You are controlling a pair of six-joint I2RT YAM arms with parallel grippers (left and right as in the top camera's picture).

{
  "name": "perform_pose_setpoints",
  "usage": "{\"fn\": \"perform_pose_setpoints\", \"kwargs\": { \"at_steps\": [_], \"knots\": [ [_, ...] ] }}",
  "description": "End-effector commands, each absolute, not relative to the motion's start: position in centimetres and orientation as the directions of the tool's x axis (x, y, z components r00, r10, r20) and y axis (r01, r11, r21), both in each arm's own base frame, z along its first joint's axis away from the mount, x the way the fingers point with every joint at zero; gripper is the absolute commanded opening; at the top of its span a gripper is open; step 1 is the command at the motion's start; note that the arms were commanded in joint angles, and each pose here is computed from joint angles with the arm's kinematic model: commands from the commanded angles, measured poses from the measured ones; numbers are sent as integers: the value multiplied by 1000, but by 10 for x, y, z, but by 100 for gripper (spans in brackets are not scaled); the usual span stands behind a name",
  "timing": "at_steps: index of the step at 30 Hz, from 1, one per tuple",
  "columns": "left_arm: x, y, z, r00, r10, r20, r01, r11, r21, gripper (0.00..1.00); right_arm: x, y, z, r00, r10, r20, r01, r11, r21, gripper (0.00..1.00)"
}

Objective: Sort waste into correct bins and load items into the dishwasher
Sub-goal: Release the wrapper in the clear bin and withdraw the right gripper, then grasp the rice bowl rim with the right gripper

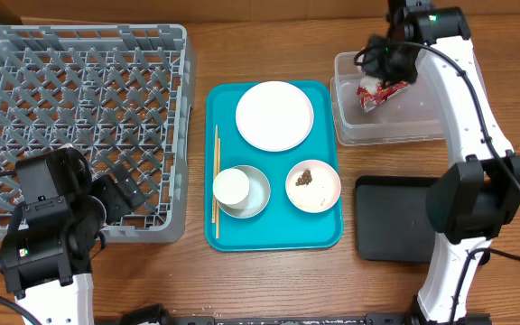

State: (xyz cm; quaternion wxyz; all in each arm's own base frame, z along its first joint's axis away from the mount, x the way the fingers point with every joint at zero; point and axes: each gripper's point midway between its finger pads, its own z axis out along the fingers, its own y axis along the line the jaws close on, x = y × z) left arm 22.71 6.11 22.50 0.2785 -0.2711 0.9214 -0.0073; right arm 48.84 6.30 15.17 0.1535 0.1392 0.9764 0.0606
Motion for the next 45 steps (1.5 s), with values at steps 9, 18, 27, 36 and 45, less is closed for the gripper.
{"fn": "perform_pose_setpoints", "kwargs": {
  "at_steps": [9, 18, 27, 36, 45],
  "knots": [
    [229, 64, 232, -680, -511, -526, -506, 846, -168, 100, 455, 27, 254, -854, 325, -407, 236, 938, 253, 63],
    [229, 65, 232, -690, -490, -532, -489, 858, -156, 100, 341, 18, 290, -861, 321, -395, 219, 934, 282, 59],
    [230, 65, 231, -692, -492, -529, -490, 858, -156, 100, 292, 95, 278, -762, 100, -639, -185, 913, 364, 78],
    [231, 65, 229, -697, -493, -520, -491, 857, -154, 100, 282, 202, 172, -862, -225, -453, -391, 864, 315, 66],
    [230, 65, 228, -701, -494, -514, -492, 857, -152, 100, 292, 236, 80, -952, -184, -243, -256, 914, 314, 47]
  ]
}}
